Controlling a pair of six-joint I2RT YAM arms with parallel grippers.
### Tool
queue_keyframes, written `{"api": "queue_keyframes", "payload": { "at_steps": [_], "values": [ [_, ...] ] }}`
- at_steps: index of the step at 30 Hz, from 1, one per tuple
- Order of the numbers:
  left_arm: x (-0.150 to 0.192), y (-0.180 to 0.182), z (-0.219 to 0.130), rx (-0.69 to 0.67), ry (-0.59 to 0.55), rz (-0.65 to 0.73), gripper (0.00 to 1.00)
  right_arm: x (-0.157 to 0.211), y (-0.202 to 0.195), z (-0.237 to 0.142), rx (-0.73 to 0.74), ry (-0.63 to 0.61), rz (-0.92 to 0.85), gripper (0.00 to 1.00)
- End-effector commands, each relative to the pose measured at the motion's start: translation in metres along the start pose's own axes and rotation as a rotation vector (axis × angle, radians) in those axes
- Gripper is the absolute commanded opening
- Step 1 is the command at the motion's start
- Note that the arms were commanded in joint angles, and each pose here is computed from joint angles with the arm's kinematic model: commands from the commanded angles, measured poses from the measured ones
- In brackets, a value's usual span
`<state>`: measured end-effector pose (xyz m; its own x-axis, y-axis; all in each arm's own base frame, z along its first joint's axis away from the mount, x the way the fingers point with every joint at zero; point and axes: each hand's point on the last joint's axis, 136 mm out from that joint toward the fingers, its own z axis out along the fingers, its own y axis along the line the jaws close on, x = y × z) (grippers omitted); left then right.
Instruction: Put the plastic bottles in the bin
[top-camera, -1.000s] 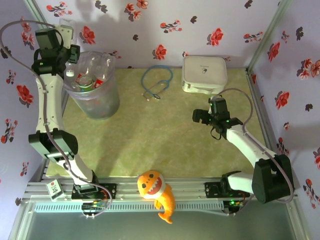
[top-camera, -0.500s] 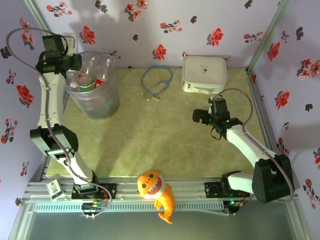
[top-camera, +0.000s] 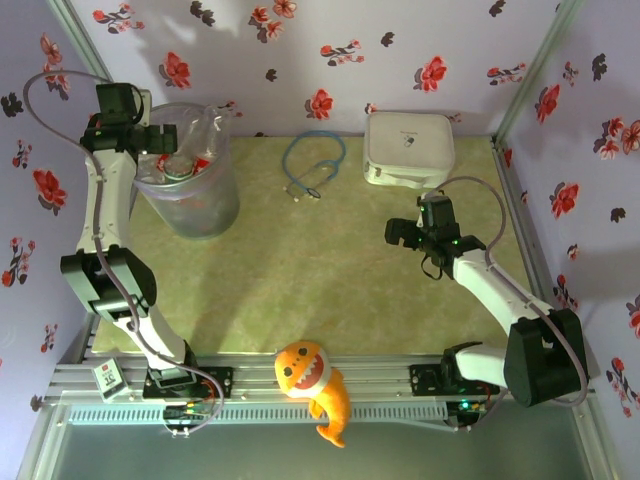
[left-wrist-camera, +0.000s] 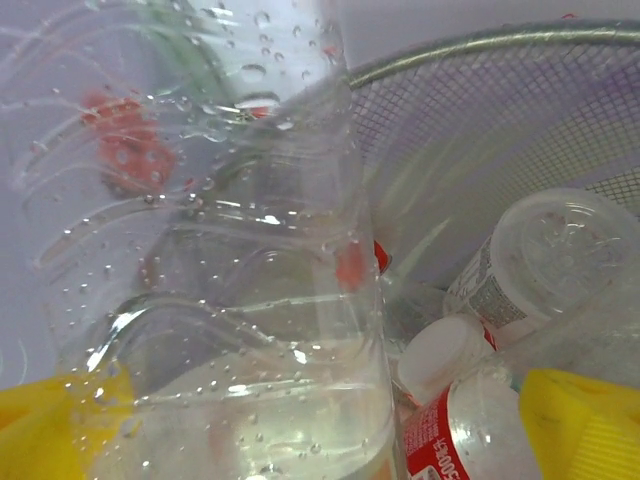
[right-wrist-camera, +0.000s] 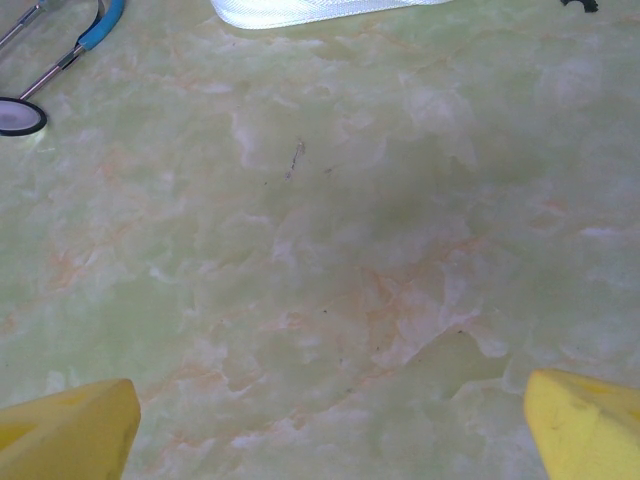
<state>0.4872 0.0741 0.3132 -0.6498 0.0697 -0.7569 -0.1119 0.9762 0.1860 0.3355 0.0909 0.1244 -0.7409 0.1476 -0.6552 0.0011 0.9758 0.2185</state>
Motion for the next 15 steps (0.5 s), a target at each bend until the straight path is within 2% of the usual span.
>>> {"api": "queue_keyframes", "payload": {
  "at_steps": [1, 6, 10, 12, 15],
  "values": [
    [-0.032, -0.003, -0.035, 0.034, -0.100, -0.011, 1.00, -0.002, -0.002, -0.002, 0.003, -0.015, 0.010, 0.99],
    [-0.058, 0.002, -0.045, 0.029, -0.151, -0.018, 1.00, -0.003, -0.002, -0.003, 0.002, -0.017, 0.011, 0.99],
    [-0.066, 0.007, -0.036, 0.001, -0.148, -0.023, 1.00, -0.001, -0.002, -0.002, 0.001, -0.013, 0.013, 0.99],
    [-0.065, 0.023, -0.031, -0.083, -0.129, -0.080, 1.00, 0.000, -0.002, -0.002, 0.002, -0.010, 0.013, 0.99],
    [-0.060, 0.040, -0.024, -0.124, -0.111, -0.215, 0.98, 0.000, -0.004, -0.003, 0.010, -0.014, 0.011, 0.99]
  ]
}}
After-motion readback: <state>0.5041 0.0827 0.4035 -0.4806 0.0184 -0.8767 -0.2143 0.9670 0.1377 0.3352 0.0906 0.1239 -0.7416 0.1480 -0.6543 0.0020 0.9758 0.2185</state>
